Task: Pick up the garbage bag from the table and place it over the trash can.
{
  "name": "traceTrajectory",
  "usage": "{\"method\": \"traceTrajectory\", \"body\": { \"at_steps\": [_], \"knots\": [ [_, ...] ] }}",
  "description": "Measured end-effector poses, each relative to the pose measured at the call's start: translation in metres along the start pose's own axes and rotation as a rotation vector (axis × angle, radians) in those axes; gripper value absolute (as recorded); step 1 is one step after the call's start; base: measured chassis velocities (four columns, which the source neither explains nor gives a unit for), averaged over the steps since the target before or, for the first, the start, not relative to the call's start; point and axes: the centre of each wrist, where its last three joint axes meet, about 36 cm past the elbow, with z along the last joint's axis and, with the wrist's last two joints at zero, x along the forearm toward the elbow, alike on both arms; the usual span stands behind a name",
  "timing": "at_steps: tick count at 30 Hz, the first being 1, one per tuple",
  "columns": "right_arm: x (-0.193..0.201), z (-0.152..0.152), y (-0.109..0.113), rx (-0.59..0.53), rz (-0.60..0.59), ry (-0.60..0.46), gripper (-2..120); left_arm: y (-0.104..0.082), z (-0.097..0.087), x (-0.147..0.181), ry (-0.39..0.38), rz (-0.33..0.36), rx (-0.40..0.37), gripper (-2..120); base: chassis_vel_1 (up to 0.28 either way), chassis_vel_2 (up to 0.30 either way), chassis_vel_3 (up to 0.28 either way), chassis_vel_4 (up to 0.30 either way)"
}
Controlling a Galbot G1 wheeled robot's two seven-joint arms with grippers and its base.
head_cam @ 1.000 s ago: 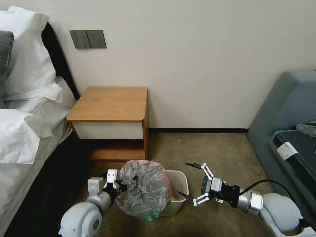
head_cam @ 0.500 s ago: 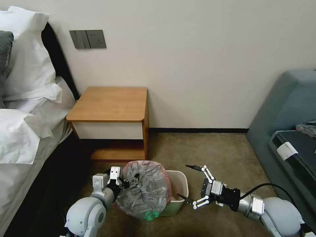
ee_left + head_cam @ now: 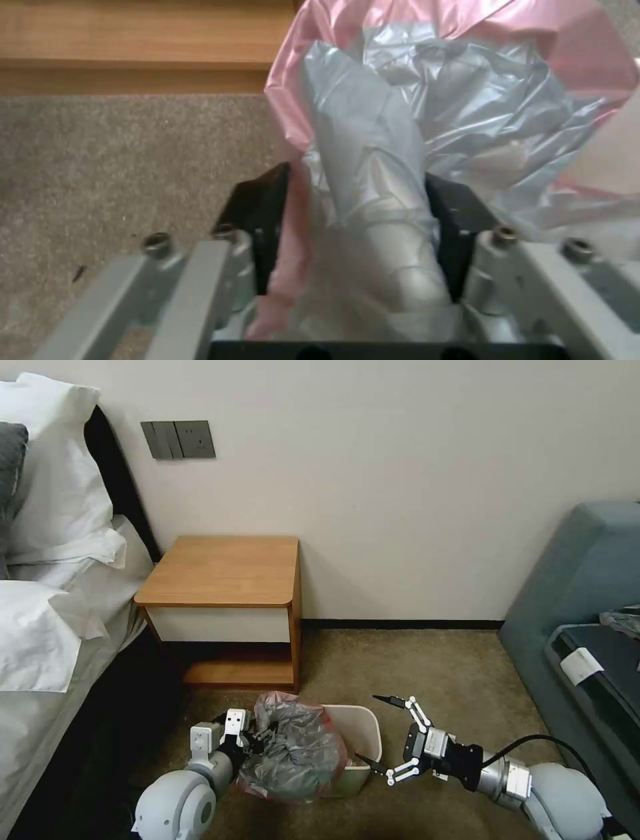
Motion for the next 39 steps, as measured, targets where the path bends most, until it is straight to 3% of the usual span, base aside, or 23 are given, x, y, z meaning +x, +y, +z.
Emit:
{"method": "traceTrajectory", "body": {
  "at_steps": [9, 13, 16, 17, 20, 21, 23, 28, 39],
  "knots": [
    [0.0, -0.003, 0.001, 0.007, 0.004, -0.003, 100, -0.006, 0.005, -0.004, 0.013, -0.016, -0.01, 13, 0.0, 0.0, 0.0, 0.0],
    [-0.009, -0.011, 0.013, -0.048, 0.124, -0.048, 100, -0.009, 0.006, -0.004, 0.004, -0.046, 0.002, 5, 0.0, 0.0, 0.0, 0.0],
    [-0.047, -0.046, 0.058, -0.315, 0.398, -0.14, 100, -0.01, 0.006, 0.001, -0.116, -0.039, 0.027, 5, 0.0, 0.0, 0.0, 0.0],
    [-0.047, -0.046, 0.058, -0.315, 0.398, -0.14, 100, -0.01, 0.006, 0.001, -0.116, -0.039, 0.027, 5, 0.0, 0.0, 0.0, 0.0],
    [-0.076, -0.085, 0.081, -0.543, 0.544, -0.156, 100, -0.012, 0.003, 0.006, -0.25, -0.033, 0.029, 5, 0.0, 0.0, 0.0, 0.0],
    [-0.076, -0.085, 0.081, -0.543, 0.544, -0.156, 100, -0.012, 0.003, 0.006, -0.25, -0.033, 0.029, 5, 0.0, 0.0, 0.0, 0.0],
    [-0.086, -0.107, 0.087, -0.661, 0.529, -0.156, 100, -0.011, 0.003, 0.008, -0.339, -0.036, 0.027, 5, 0.0, 0.0, 0.0, 0.0],
    [-0.097, -0.134, 0.087, -0.82, 0.441, -0.102, 100, -0.008, 0.008, 0.011, -0.462, -0.023, 0.031, 5, 0.0, 0.0, 0.0, 0.0],
    [-0.131, -0.139, 0.079, -0.896, 0.414, 0.074, 100, 0.001, 0.023, 0.008, -0.635, 0.054, 0.001, 5, 0.0, 0.0, 0.0, 0.0]
  ]
}}
